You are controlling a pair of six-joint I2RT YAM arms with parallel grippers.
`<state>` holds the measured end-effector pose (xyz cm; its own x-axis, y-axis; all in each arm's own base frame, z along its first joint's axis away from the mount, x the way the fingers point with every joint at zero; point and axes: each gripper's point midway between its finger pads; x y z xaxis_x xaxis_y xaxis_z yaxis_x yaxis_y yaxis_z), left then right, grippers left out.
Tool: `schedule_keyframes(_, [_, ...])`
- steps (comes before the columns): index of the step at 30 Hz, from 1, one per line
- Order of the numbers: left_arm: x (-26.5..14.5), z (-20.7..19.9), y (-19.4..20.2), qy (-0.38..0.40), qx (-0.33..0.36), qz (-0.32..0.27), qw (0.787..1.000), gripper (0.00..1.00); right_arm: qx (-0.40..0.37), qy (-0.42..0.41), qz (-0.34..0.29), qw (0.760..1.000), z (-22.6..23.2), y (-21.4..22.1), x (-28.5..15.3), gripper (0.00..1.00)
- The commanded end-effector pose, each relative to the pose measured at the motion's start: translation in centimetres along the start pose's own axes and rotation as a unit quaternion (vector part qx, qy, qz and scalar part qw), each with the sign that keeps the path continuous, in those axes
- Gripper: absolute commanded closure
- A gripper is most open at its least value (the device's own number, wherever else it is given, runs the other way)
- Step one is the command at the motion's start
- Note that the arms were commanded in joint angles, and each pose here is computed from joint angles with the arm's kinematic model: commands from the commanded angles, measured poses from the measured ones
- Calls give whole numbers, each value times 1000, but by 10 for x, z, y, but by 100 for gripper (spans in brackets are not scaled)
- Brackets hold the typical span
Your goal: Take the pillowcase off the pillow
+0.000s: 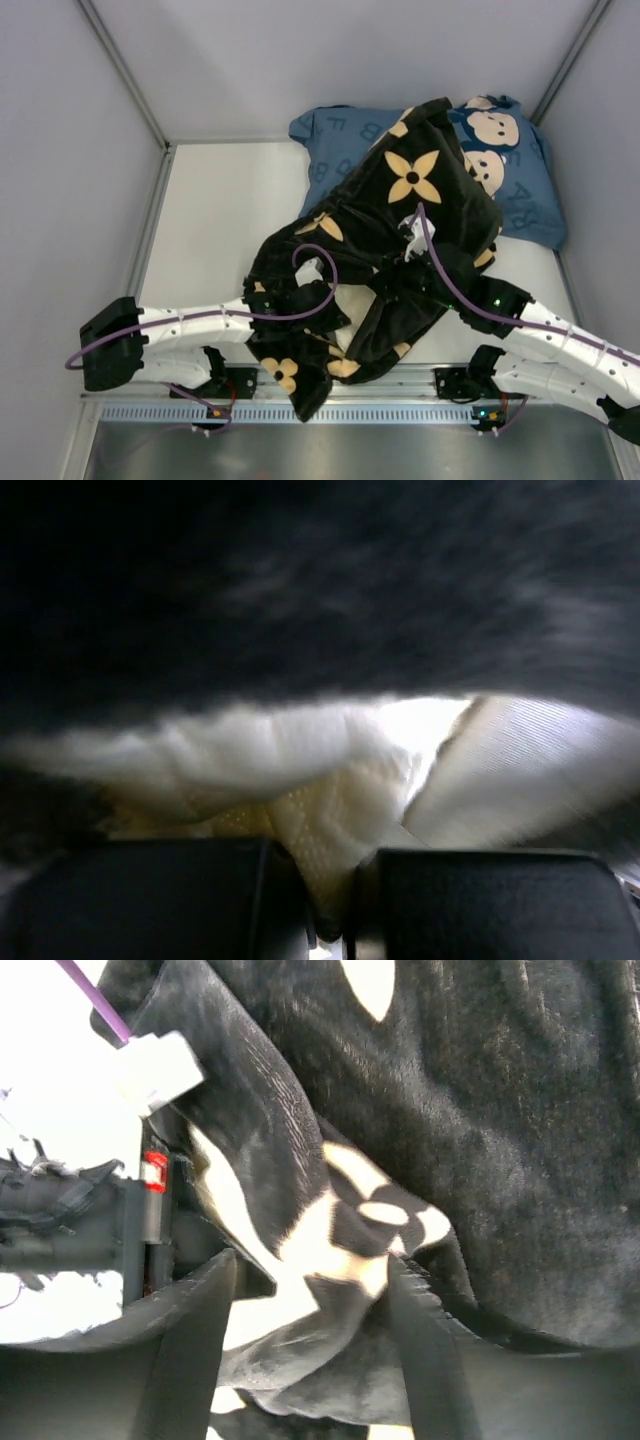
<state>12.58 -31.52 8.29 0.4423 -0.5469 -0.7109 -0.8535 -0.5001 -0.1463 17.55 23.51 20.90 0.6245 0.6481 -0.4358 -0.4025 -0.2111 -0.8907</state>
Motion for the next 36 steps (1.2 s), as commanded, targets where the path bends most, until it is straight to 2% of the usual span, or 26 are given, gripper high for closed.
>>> schedule_keyframes(1, [-25, -56, -15, 99, -8, -26, 995, 100, -15, -9, -6, 1000, 0, 1, 1, 38])
schedule_keyframes(2, [-33, -65, -18, 116, -8, -30, 993, 100, -16, -10, 3, 1000, 0, 6, 2, 30])
schedule_keyframes(5, [-47, -84, -26, 137, -7, -46, 989, 100, -10, -26, 31, 999, 4, 24, 3, 25])
schedule_keyframes(10, [-61, -106, -43, 146, 11, -78, 986, 100, 37, -104, 57, 992, 33, 50, -2, 24])
schedule_keyframes(14, [-64, -120, -49, 154, 18, -81, 985, 100, 74, -157, 62, 983, 58, 61, -1, 26])
schedule_keyframes(19, [-60, -130, -49, 159, 24, -73, 984, 100, 91, -169, 84, 978, 75, 79, 8, 28])
schedule_keyframes(22, [-60, -133, -49, 164, 23, -68, 984, 100, 94, -158, 92, 979, 81, 85, 12, 40])
schedule_keyframes(23, [-61, -133, -51, 166, 21, -68, 984, 100, 92, -156, 96, 979, 83, 88, 12, 49])
schedule_keyframes(25, [-69, -138, -60, 176, 17, -75, 981, 100, 99, -155, 106, 977, 86, 97, 12, 56])
schedule_keyframes(26, [-78, -141, -65, 185, 16, -79, 979, 100, 97, -154, 110, 977, 88, 103, 10, 63])
schedule_keyframes(28, [-88, -142, -78, 187, 13, -91, 978, 100, 100, -148, 120, 977, 88, 114, 8, 69])
schedule_keyframes(31, [-110, -147, -96, 202, 7, -103, 974, 100, 94, -113, 131, 980, 79, 131, 7, 86])
schedule_keyframes(32, [-115, -147, -99, 206, 7, -102, 973, 100, 91, -92, 135, 982, 71, 137, 7, 97])
schedule_keyframes(33, [-124, -147, -97, 218, 7, -92, 972, 100, 91, -75, 137, 983, 64, 142, 8, 100])
schedule_keyframes(36, [-141, -144, -94, 241, 5, -68, 968, 100, 100, 11, 116, 988, 32, 143, 11, 100])
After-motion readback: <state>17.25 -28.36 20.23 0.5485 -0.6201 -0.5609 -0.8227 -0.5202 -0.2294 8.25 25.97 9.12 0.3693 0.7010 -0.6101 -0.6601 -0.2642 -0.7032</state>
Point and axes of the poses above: each gripper's point midway between its finger pads, its own x axis out along the fingers, its own z axis along the line the jaws close on, y = z × x, and after that the axes turned 15 degrees about -x, right-handed
